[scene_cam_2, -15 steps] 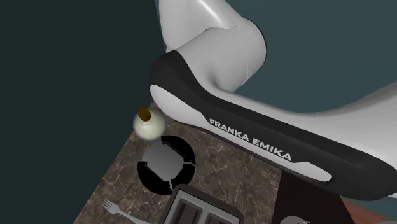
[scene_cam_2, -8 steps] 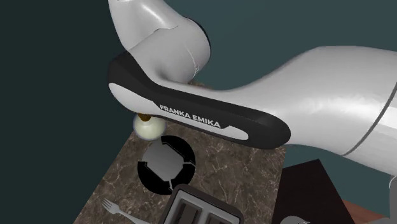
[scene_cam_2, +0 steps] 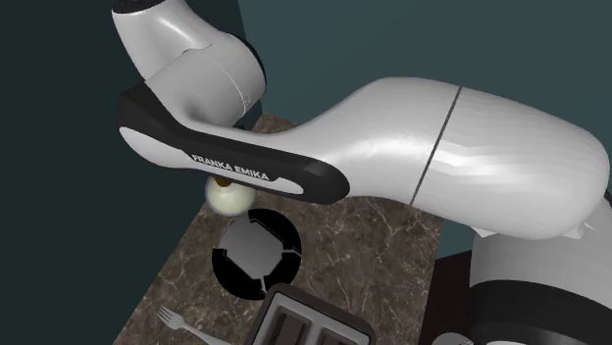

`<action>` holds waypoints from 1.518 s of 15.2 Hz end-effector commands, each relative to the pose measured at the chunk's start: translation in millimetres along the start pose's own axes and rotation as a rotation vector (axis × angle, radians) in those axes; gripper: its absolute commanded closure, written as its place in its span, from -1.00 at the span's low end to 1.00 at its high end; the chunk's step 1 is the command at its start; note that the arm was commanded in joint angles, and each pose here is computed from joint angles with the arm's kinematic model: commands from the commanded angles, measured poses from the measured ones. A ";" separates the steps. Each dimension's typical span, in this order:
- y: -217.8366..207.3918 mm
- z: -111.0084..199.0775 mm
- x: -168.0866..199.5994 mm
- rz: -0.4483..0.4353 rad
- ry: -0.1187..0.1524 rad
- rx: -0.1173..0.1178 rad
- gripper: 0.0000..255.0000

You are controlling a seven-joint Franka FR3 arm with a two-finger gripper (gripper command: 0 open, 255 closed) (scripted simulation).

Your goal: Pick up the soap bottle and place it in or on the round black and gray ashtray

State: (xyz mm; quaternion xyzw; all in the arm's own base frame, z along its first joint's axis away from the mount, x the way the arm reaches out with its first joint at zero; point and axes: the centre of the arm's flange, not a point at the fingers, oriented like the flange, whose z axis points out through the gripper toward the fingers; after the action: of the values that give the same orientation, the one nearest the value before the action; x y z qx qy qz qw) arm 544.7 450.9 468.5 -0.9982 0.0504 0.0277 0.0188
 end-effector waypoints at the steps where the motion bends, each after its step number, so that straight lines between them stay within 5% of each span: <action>1: -1.7 10.2 0.7 0.000 0.000 0.000 -1.00; 5: -1.7 34.3 0.7 0.000 0.000 0.000 -1.00; 13: -1.7 34.3 0.7 0.000 0.000 0.000 -1.00; 14: -1.7 34.3 0.7 0.000 0.000 0.000 1.00; 23: -1.7 34.3 0.7 0.000 0.000 0.000 1.00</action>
State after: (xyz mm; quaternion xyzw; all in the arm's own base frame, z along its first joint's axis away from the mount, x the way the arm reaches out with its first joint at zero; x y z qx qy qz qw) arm 543.9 453.8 434.5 -0.9982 0.0507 0.0274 0.0189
